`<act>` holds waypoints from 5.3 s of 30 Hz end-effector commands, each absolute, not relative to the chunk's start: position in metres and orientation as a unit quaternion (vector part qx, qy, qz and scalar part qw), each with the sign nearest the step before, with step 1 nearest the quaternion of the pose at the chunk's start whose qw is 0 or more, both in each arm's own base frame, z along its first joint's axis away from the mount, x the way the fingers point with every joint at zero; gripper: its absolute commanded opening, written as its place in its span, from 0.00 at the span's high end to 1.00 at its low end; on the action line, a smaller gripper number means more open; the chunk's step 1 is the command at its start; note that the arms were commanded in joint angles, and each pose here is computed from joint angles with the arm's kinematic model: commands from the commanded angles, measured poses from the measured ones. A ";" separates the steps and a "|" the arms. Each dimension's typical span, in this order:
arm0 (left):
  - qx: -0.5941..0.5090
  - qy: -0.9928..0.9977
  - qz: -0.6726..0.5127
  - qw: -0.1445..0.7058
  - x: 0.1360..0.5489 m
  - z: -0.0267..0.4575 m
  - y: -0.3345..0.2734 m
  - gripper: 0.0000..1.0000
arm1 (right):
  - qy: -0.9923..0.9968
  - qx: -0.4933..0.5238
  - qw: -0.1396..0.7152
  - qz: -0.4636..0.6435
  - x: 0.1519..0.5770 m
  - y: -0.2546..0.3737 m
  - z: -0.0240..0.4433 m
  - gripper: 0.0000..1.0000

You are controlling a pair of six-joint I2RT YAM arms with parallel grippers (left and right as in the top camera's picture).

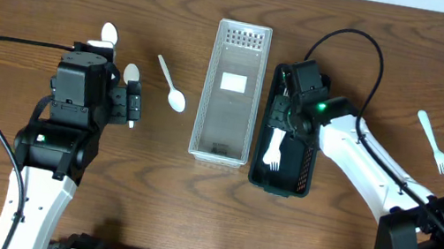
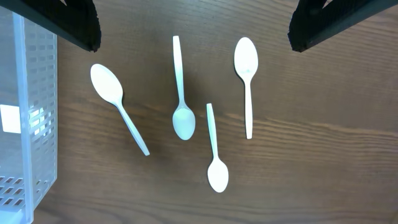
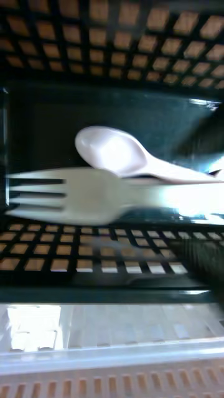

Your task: Pack container

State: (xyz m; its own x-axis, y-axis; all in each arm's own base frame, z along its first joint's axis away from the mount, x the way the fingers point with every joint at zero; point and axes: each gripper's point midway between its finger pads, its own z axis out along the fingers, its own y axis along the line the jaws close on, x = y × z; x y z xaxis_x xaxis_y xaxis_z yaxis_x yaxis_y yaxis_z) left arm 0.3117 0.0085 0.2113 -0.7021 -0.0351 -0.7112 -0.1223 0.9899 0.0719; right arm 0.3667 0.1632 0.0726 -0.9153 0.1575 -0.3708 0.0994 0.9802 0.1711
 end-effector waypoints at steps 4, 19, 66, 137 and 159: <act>-0.045 0.917 0.063 0.392 0.314 0.221 0.012 0.02 | 0.942 0.082 0.325 -0.009 0.387 0.089 0.160 0.18; -0.045 0.917 0.064 0.392 0.314 0.221 0.012 0.02 | 0.925 0.192 0.311 -0.104 0.377 -0.149 0.164 0.01; -0.045 0.917 0.064 0.392 0.314 0.221 0.012 0.02 | 0.977 0.090 0.196 -0.004 0.380 -0.187 0.005 0.09; -0.045 0.917 0.064 0.392 0.314 0.221 0.012 0.02 | 0.981 0.078 0.147 0.102 0.354 0.153 0.065 0.77; -0.045 0.924 -0.008 0.379 0.315 0.212 -0.011 0.02 | 0.895 0.241 0.372 0.059 0.368 -0.040 0.226 0.01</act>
State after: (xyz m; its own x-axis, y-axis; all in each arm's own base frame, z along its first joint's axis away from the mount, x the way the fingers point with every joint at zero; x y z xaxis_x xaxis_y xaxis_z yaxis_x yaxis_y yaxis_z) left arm 0.3067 -0.0081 0.2041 -0.7286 -0.0627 -0.6821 -0.0736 0.9972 -0.0131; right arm 0.3731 -0.0150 0.2247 -0.6119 0.4864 -0.6238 0.3580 0.8735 0.3299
